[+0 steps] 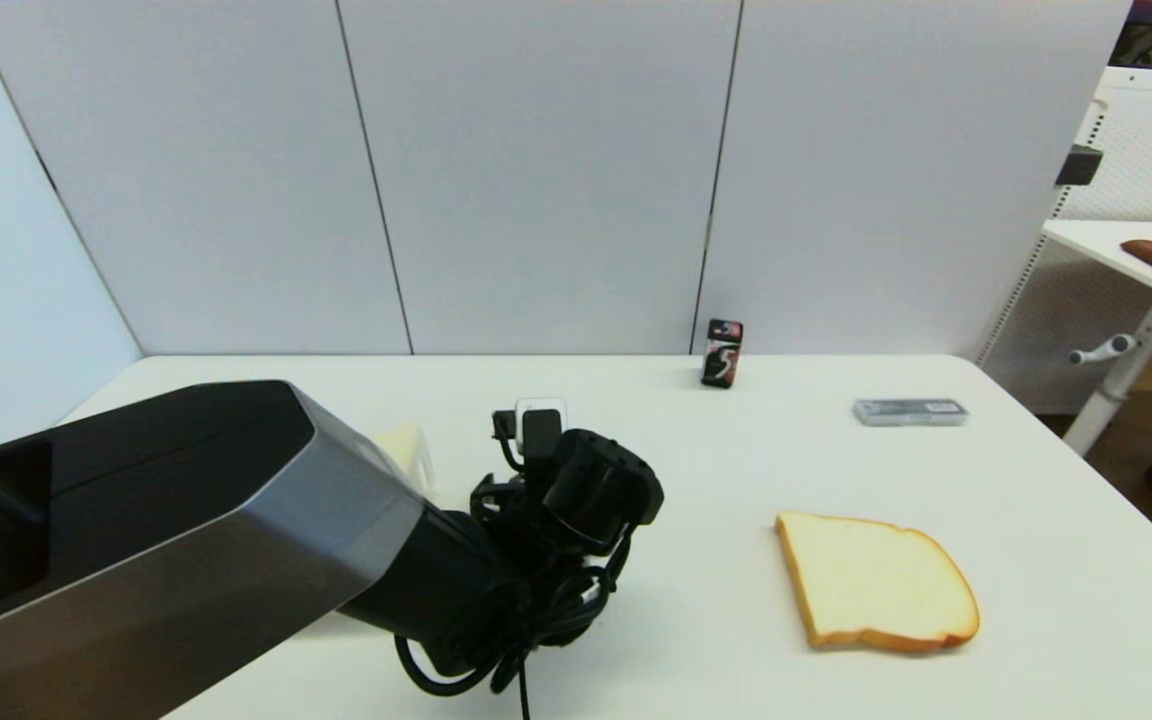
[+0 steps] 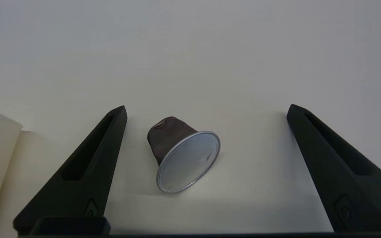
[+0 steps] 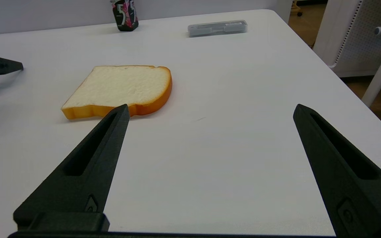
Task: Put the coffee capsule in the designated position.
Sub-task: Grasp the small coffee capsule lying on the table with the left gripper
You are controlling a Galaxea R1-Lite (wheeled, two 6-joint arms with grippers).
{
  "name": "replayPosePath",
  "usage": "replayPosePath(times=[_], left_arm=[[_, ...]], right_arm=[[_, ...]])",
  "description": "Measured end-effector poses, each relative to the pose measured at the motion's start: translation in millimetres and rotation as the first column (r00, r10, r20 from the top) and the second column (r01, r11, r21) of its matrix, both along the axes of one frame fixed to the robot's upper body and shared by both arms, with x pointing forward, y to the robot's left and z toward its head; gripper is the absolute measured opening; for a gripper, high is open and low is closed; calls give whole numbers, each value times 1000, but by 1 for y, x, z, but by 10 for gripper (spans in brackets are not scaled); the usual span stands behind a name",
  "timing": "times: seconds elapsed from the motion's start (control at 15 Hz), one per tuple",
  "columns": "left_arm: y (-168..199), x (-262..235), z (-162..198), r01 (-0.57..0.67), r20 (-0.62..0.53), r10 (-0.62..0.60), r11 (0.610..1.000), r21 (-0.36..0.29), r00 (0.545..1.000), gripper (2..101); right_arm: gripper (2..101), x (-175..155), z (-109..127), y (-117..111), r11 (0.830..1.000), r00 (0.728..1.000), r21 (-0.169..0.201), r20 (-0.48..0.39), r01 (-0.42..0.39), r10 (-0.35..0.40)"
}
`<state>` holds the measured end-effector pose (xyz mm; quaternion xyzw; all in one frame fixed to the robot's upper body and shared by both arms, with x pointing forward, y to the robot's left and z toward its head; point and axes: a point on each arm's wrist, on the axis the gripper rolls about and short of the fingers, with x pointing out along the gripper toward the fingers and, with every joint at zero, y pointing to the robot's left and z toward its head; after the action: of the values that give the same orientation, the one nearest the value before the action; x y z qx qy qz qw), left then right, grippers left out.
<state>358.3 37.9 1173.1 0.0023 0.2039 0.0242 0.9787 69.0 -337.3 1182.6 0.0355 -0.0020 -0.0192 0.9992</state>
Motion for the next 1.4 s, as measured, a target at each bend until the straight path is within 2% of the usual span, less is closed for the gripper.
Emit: replayPosePath(times=[0.2,1.4], left_arm=[[0,0,-4,-12,-7,12,1000,-12,1000,978],[1,1,-10,-18,-24,19,1000,16,1000,978]], right_arm=[[980,0,0,0,1000,1000,0,0,0,0],[980,0,0,0,1000,1000,0,0,0,0]])
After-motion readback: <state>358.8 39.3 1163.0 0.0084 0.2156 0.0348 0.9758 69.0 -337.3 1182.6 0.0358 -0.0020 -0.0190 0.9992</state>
